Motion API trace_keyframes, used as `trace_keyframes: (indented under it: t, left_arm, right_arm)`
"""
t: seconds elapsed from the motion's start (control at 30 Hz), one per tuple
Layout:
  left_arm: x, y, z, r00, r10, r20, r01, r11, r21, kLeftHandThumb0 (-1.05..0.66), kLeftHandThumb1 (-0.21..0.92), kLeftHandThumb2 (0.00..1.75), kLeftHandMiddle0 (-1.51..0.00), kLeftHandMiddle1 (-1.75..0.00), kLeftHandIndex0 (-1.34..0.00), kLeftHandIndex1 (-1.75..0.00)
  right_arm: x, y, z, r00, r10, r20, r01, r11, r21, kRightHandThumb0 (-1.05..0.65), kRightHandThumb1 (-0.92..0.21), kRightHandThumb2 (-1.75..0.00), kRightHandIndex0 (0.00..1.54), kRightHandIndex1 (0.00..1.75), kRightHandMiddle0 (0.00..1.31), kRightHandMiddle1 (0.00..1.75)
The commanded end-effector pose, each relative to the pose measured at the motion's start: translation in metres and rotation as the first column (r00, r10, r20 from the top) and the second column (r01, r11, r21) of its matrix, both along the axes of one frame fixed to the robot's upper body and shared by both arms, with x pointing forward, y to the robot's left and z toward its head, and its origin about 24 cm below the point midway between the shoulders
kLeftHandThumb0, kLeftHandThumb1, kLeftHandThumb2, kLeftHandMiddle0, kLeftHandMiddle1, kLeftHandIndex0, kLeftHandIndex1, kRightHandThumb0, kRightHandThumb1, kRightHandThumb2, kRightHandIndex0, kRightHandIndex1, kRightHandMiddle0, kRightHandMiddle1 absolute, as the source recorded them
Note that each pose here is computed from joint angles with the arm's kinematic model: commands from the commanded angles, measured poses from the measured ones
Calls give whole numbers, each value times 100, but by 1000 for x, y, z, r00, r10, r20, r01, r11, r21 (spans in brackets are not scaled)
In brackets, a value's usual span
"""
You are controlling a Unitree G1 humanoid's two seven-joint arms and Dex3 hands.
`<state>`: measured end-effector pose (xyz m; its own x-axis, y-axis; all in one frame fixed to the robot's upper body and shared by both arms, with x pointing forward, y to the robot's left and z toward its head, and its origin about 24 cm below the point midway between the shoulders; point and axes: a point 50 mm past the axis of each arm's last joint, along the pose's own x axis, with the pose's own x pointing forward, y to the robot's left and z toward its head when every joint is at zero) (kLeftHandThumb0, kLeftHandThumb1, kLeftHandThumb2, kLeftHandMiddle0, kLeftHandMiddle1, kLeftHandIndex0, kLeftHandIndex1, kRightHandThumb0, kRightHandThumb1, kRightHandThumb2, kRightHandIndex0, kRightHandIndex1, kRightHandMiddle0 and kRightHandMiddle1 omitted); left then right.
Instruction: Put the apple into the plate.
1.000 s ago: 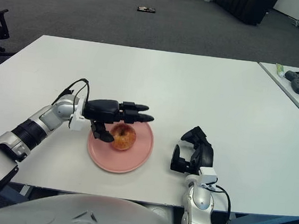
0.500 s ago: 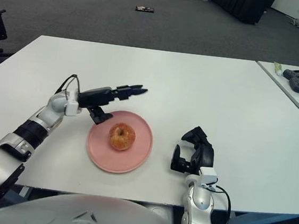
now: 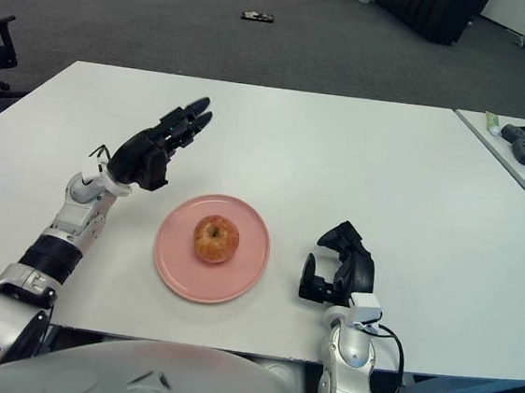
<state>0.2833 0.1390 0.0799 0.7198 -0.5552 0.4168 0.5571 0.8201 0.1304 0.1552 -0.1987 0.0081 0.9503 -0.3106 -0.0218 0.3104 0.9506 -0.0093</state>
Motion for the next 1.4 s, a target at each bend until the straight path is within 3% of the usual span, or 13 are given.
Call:
trace_keyframes:
  t: [0.0, 0.07, 0.13, 0.17, 0.27, 0.47, 0.73, 0.77, 0.83, 0.97, 1.37]
  left_arm:
    - [1, 9, -9, 988, 127, -83, -133, 988, -73, -105, 92, 92, -4, -28, 0, -81]
    - [0, 10, -13, 982, 153, -108, -162, 983, -87, -102, 92, 95, -4, -62, -6, -125]
    - [0, 11, -15, 976, 180, -125, -193, 977, -94, -99, 92, 97, -8, -77, -10, -140]
    - [-1, 11, -15, 972, 193, -130, -206, 974, -95, -96, 92, 99, -17, -88, -16, -147]
    - [-5, 12, -21, 954, 267, -134, -279, 957, -81, -88, 92, 100, -32, -107, -30, -157]
    - [-8, 14, -29, 925, 355, -139, -366, 928, -67, -75, 92, 100, -46, -161, -52, -172]
    - [-20, 15, -45, 887, 399, -231, -427, 900, -83, -59, 92, 94, -60, -174, -63, -174]
    - [-23, 15, -48, 882, 404, -243, -434, 897, -82, -52, 79, 97, -64, -174, -56, -175]
    - [-25, 14, -50, 877, 409, -254, -440, 894, -80, -47, 68, 99, -68, -174, -49, -175]
    - [-32, 12, -57, 868, 404, -288, -443, 893, -82, -42, 59, 100, -73, -175, -44, -175]
    - [-47, 7, -67, 822, 435, -368, -484, 873, -50, -40, 60, 97, -74, -175, -40, -175]
  right_arm:
    - [3, 0, 2, 1000, -5, 14, 5, 1000, 2, -1, 6, -175, 91, 175, 65, 174]
    - [3, 0, 2, 1000, -6, 16, 6, 1000, 1, -1, 6, -175, 91, 175, 66, 173]
    - [3, 0, 2, 1000, -6, 16, 6, 1000, -1, -1, 6, -175, 91, 175, 66, 172]
    - [3, 0, 2, 1000, -6, 16, 6, 1000, -2, -1, 6, -175, 91, 175, 67, 172]
    - [3, -1, 2, 1000, -6, 15, 6, 1000, -9, -1, 6, -175, 91, 175, 66, 172]
    - [3, -1, 3, 1000, -4, 16, 4, 1000, -17, -1, 6, -175, 91, 175, 65, 173]
    - [3, -1, 3, 1000, -3, 22, 4, 1000, -15, -1, 6, -175, 91, 175, 67, 172]
    - [3, -1, 3, 1000, -3, 23, 3, 1000, -14, -1, 6, -175, 91, 175, 67, 172]
    - [3, 0, 2, 1000, -3, 24, 3, 1000, -12, -1, 6, -175, 91, 175, 67, 171]
    - [4, 1, 3, 1000, -4, 28, 4, 1000, -10, -1, 7, -175, 91, 175, 70, 169]
    - [5, 2, 4, 1000, -11, 26, 12, 999, -46, -1, 10, -175, 92, 175, 75, 162]
